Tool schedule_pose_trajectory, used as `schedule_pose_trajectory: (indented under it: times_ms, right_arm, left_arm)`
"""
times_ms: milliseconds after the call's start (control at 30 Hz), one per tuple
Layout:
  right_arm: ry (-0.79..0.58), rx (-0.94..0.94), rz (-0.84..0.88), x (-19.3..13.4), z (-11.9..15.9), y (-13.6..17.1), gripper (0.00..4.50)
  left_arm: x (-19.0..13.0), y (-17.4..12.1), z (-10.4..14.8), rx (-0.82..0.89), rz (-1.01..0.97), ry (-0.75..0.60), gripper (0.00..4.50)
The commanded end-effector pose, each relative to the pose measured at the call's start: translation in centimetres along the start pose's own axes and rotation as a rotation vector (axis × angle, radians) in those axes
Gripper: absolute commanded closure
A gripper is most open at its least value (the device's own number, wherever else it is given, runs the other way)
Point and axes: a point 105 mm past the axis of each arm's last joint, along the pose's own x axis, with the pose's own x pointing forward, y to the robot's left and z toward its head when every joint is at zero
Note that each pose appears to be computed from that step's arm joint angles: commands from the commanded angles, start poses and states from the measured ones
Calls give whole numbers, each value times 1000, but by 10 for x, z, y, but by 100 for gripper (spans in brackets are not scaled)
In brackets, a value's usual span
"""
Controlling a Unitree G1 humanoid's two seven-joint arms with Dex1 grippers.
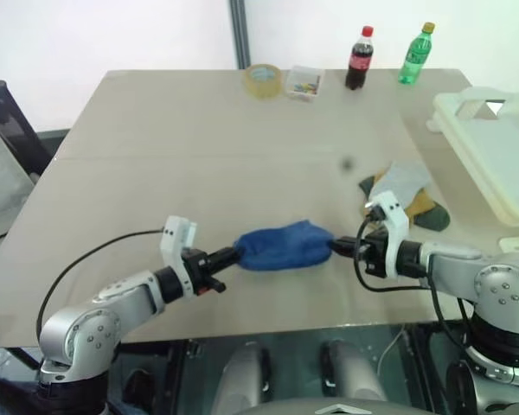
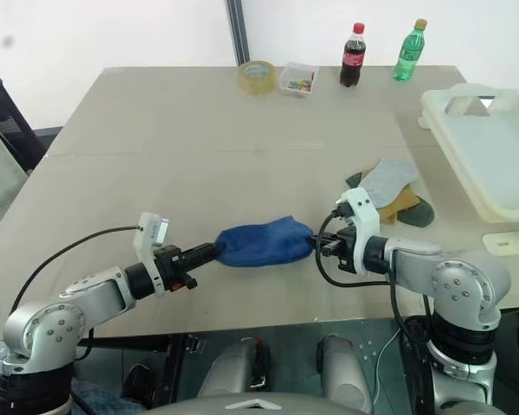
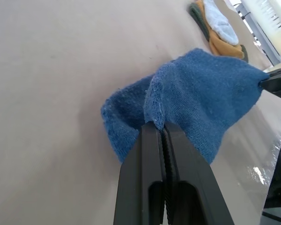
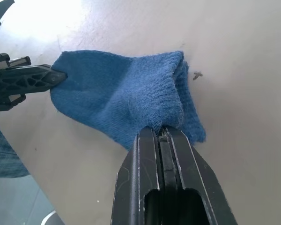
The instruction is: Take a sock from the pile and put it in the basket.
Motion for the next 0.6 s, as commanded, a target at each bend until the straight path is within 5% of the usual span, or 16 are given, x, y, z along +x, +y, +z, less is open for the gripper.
schedule_pose_trajectory:
  times_ms: [33,133,367,600]
  right_arm:
    - [-7,-20,-1,-1,4,2,450]
    - [3,-16,2,-1,2,1,450]
    - [1,-163,26,-6,8,10,195]
    - [-201,-572,38,10,36,26,195]
  left_arm:
    - [-1,-4,4,22,-22,-9,444]
    - [-2,-3,0,26,-18,3,444]
    - [-2,4,5,46,4,-9,450]
    - [0,4,1,59,-9,13,450]
